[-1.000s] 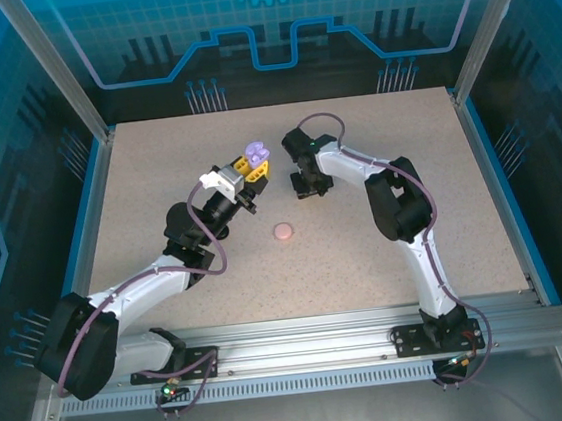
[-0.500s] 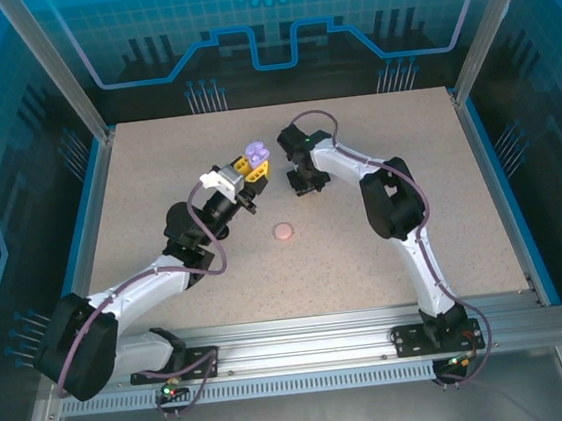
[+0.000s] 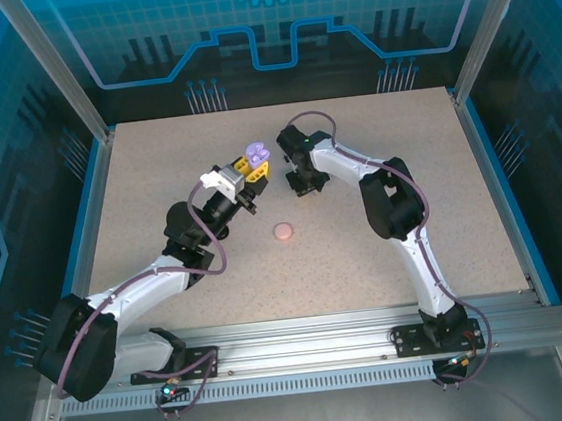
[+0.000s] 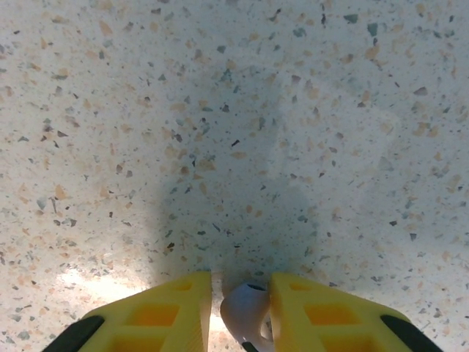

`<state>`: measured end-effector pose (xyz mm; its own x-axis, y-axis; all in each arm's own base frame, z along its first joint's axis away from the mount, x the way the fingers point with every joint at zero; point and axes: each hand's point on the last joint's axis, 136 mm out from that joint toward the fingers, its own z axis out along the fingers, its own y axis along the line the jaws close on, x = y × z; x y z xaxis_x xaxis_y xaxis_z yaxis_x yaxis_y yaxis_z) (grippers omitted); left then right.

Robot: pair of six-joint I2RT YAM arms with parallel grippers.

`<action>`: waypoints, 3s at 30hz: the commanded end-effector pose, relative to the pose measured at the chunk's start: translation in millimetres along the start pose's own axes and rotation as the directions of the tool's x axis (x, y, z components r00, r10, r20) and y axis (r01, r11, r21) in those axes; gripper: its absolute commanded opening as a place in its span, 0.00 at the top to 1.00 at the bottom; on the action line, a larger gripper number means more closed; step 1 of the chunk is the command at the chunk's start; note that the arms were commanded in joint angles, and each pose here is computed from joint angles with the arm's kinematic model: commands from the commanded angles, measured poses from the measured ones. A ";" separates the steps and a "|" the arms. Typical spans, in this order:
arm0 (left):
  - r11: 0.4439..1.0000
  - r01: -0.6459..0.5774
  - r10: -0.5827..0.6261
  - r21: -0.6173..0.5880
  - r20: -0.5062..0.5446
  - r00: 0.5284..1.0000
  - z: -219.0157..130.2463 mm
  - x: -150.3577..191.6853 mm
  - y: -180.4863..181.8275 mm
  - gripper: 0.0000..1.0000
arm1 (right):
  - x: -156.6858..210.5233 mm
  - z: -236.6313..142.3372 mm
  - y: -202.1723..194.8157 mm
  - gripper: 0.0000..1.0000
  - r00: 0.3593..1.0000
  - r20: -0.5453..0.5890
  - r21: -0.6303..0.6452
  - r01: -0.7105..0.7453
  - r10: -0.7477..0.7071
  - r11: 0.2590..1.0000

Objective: Insert the wireless bluetooth earbuds into the charging case

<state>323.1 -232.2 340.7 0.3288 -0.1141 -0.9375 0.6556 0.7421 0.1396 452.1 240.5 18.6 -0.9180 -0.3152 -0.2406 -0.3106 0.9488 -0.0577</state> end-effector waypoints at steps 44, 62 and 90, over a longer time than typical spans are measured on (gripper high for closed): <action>1.000 -0.008 0.008 -0.011 0.045 0.999 15.1 17.9 3.3 1.00 | -23.1 -237.4 -8.4 0.90 0.813 0.434 -0.390 -0.219 0.388 0.894; 1.000 -0.024 0.025 -0.018 0.030 0.999 47.3 61.5 5.3 1.00 | -28.7 -353.2 7.3 0.90 0.661 0.585 -0.564 -0.085 0.470 0.822; 0.999 -0.033 0.034 -0.007 0.095 0.995 65.1 39.1 3.2 1.00 | -16.4 -367.5 48.9 0.91 0.631 0.591 -0.635 -0.021 0.503 0.773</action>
<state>385.8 -275.3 302.1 0.3457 -0.1234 -0.9302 0.6527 0.7439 0.1439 366.9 282.2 357.1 -0.6256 0.2566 -0.7367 -0.3508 0.7509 0.5595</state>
